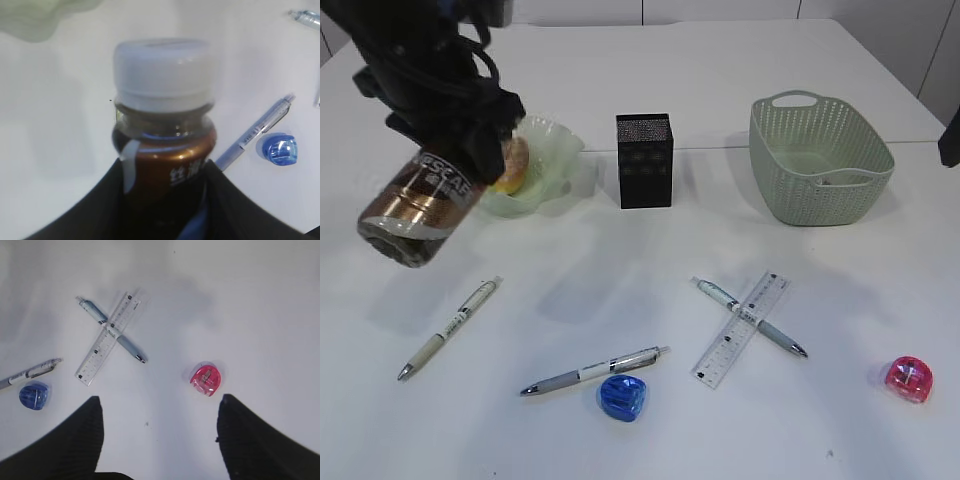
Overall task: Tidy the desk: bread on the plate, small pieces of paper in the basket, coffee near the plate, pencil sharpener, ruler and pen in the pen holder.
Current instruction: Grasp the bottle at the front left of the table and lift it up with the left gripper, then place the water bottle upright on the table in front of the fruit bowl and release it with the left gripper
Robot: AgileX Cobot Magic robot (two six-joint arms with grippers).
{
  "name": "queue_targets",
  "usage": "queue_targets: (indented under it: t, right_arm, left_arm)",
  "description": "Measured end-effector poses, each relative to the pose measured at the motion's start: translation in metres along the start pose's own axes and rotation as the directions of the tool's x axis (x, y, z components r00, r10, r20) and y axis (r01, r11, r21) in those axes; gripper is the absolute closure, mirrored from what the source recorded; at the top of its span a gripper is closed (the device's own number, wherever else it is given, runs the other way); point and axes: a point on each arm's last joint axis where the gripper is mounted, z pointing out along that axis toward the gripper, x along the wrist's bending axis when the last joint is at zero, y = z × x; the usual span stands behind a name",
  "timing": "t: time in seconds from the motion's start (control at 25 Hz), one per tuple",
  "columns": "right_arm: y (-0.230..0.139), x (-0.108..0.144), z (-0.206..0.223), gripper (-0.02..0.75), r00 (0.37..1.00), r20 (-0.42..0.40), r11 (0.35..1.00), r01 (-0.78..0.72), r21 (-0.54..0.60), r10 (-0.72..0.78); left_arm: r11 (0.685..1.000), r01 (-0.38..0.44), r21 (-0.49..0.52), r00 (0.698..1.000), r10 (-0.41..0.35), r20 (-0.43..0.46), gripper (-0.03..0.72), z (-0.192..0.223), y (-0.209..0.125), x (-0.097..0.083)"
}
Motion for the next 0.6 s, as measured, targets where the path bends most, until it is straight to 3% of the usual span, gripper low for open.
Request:
queue_targets:
  t: [0.16, 0.28, 0.4, 0.6]
  right_arm:
    - [0.0, 0.0, 0.0, 0.187, 1.0, 0.0, 1.0, 0.0, 0.0, 0.0]
    - [0.0, 0.0, 0.0, 0.187, 1.0, 0.0, 1.0, 0.0, 0.0, 0.0]
    - [0.0, 0.0, 0.0, 0.187, 1.0, 0.0, 1.0, 0.0, 0.0, 0.0]
    - [0.0, 0.0, 0.0, 0.187, 1.0, 0.0, 1.0, 0.0, 0.0, 0.0]
  left_arm:
    - [0.992, 0.028, -0.125, 0.999, -0.03, -0.014, 0.419, -0.036, -0.018, 0.009]
    - [0.967, 0.038, -0.254, 0.998, -0.049, -0.037, 0.419, -0.053, -0.033, 0.019]
    - [0.917, 0.055, -0.396, 0.996, -0.081, -0.049, 0.419, -0.063, -0.05, 0.031]
    - [0.787, 0.071, -0.613, 0.987, -0.143, -0.069, 0.419, -0.063, -0.08, 0.052]
